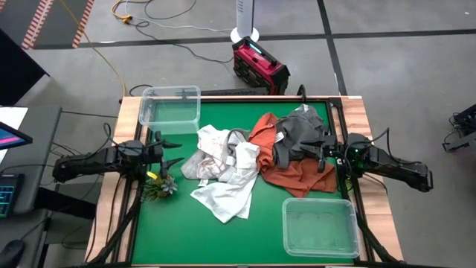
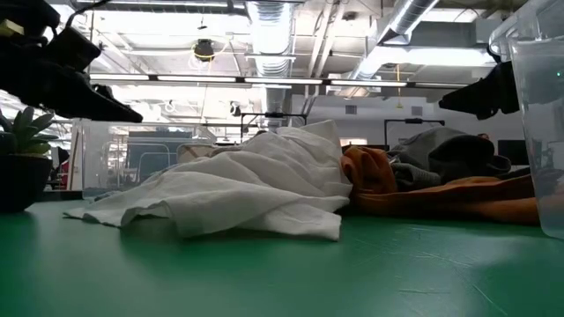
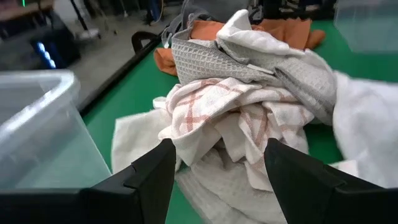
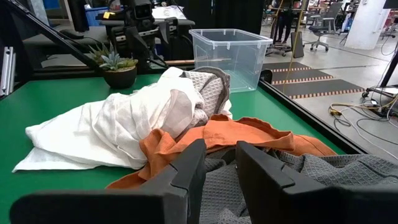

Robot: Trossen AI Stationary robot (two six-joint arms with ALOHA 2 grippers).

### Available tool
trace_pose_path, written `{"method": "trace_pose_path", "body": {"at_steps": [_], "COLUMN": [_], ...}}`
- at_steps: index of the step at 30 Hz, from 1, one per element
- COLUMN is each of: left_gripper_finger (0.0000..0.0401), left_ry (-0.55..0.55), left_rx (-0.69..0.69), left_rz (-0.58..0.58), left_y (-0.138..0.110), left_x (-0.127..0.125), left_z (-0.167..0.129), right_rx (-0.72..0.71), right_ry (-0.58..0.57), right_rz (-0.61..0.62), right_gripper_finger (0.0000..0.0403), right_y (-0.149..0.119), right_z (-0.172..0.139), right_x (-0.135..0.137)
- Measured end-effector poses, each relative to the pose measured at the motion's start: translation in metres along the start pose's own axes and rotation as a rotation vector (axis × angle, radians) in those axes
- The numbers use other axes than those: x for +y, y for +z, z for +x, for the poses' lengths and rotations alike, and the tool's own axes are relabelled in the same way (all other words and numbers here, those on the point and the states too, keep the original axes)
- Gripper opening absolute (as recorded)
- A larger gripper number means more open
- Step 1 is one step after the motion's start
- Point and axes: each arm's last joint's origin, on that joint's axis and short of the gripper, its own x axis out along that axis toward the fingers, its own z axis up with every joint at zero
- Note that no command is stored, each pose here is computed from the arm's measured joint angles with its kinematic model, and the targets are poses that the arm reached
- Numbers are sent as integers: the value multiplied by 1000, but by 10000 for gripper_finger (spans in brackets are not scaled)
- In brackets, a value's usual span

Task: Sort towels by color in basket
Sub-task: Put the white checkered towel into the top transparent bin

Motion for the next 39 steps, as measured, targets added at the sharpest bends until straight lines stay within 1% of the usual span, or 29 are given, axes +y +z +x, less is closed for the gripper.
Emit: {"method": "trace_pose_path", "body": {"at_steps": [2,6,9,14,18,20,22,25,27,30,36,39], "left_gripper_finger": [235,235,235,235,235,235,235,235,235,235,235,235], "left_ry": [6,19,22,15,16,10,-11,-47,-53,-45,-39,-37], "left_rx": [-28,-92,-135,-244,-309,-320,-322,-321,-341,-348,-333,-326], "left_rz": [41,6,-76,-286,-314,-355,-470,-692,-765,-781,-775,-770], "left_y": [3,8,12,22,28,29,29,29,31,32,31,30], "left_x": [0,1,2,4,6,6,6,6,7,8,7,7], "left_z": [0,0,0,-2,-4,-4,-4,-4,-5,-5,-5,-5], "right_rx": [0,0,0,0,2,2,1,-4,-15,-25,-18,-36], "right_ry": [0,0,0,0,-34,-35,-34,-24,-25,-23,-44,-54], "right_rz": [0,0,0,-2,-49,-47,11,231,329,390,408,452], "right_gripper_finger": [123,123,123,123,123,123,123,123,123,123,123,123], "right_y": [0,0,0,0,0,0,0,0,1,2,1,2], "right_z": [0,0,0,0,0,0,0,0,0,0,0,0], "right_x": [0,0,0,0,-1,-2,-1,-1,-1,-1,-2,-2]}}
